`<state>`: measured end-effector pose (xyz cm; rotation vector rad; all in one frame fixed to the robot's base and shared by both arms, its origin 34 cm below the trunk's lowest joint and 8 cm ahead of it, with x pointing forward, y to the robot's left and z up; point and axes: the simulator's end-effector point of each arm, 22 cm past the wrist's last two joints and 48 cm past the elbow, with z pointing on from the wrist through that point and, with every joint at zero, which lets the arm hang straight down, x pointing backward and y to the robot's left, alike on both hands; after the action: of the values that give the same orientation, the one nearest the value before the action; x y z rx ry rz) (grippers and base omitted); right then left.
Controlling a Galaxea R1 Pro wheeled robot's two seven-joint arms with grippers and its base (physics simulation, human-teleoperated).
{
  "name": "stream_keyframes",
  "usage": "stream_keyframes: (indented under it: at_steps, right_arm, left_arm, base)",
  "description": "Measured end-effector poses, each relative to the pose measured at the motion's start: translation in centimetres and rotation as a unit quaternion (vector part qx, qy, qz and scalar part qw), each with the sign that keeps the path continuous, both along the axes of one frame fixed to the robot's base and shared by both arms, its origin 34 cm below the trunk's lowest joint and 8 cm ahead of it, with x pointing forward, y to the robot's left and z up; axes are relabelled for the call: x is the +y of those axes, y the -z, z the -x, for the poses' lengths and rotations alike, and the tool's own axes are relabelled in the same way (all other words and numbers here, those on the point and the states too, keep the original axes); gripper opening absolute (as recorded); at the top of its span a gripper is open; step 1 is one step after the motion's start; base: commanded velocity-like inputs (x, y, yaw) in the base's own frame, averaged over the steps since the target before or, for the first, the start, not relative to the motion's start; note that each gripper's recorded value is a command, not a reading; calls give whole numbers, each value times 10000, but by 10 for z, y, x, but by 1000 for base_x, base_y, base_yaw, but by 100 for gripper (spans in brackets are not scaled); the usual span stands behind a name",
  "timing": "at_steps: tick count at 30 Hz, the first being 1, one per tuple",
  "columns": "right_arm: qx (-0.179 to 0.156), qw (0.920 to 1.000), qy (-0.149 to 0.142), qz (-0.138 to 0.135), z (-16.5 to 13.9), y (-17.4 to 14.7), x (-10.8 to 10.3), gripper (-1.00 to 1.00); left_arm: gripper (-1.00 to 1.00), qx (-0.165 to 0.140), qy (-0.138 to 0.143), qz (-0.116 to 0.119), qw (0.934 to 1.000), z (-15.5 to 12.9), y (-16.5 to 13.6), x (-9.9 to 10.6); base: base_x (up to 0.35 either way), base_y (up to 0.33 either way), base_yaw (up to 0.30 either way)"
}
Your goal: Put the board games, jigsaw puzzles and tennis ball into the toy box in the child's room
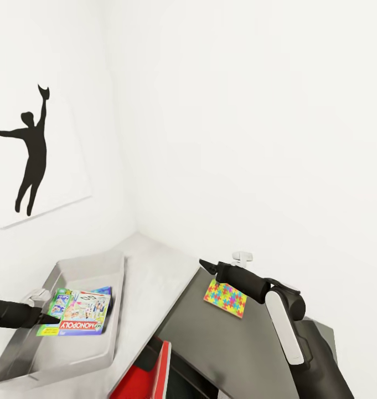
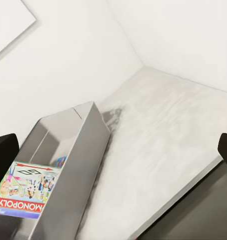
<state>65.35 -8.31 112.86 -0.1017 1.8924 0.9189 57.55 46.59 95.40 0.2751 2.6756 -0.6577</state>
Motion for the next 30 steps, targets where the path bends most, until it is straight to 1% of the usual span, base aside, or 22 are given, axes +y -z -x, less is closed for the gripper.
stream_keyframes:
  at_steps: [16, 30]
  right_arm:
    - [132, 9999, 0, 0, -3, 14, 0, 100]
    - [241, 9997, 0, 2, -5, 26, 0, 100]
  left_arm:
    - [-100, 193, -42, 0, 9998, 4, 16, 1]
    - [-100, 304, -57, 19, 9995, 6, 26, 1]
  base:
    - [0, 0, 0]
    - [0, 0, 0]
